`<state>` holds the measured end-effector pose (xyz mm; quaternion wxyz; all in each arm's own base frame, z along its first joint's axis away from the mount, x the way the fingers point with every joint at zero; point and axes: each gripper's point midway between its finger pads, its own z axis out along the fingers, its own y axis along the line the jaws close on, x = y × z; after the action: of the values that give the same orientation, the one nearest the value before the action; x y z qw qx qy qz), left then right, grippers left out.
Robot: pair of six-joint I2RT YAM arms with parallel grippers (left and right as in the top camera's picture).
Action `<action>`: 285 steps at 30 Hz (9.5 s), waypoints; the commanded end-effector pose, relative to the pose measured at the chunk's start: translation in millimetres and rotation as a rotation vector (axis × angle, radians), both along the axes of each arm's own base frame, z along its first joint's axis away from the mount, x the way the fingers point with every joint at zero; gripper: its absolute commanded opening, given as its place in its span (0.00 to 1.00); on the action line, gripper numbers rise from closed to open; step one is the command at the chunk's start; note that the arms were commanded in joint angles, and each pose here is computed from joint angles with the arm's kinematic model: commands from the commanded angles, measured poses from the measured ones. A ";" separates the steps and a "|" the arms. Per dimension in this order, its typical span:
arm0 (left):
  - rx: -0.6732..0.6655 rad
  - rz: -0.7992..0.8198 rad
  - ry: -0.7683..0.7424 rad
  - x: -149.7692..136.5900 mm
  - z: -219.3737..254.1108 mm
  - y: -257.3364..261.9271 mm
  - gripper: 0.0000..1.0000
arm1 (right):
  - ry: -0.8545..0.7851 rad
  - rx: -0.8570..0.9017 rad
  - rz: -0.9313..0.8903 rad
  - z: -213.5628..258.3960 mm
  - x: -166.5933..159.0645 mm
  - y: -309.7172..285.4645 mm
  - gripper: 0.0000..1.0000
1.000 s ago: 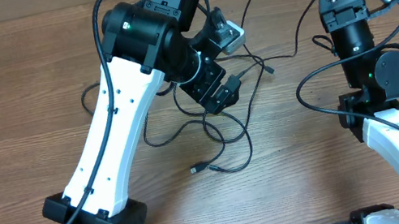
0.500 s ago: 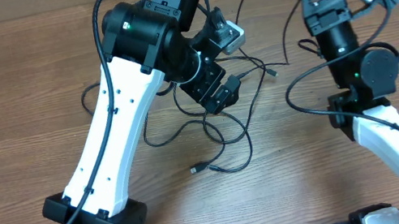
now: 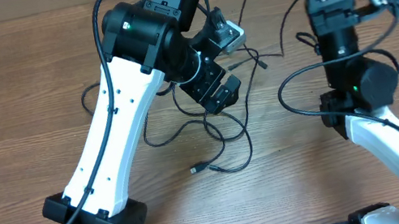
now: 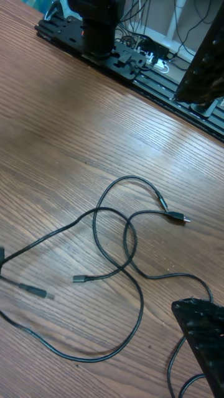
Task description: Untangle cables
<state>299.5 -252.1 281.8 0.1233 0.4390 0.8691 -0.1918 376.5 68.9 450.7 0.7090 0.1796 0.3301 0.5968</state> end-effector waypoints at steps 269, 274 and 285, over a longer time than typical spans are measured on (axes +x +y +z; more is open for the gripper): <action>0.008 0.004 0.001 2.3 -2.7 0.0 1.00 | 1.517 -1.407 0.524 -437.5 8.2 1.7 0.97; 0.008 0.004 0.002 2.2 -2.7 -0.1 1.00 | 1.522 -1.405 0.532 -445.0 9.0 2.1 0.97; 0.008 0.004 0.001 2.3 -2.7 -0.1 1.00 | 1.529 -1.382 0.534 -454.7 13.2 3.9 0.72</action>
<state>299.8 -252.1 281.8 0.1238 0.4390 0.8691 -0.1915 395.7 69.4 9.8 0.1268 -0.0153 0.9825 0.1354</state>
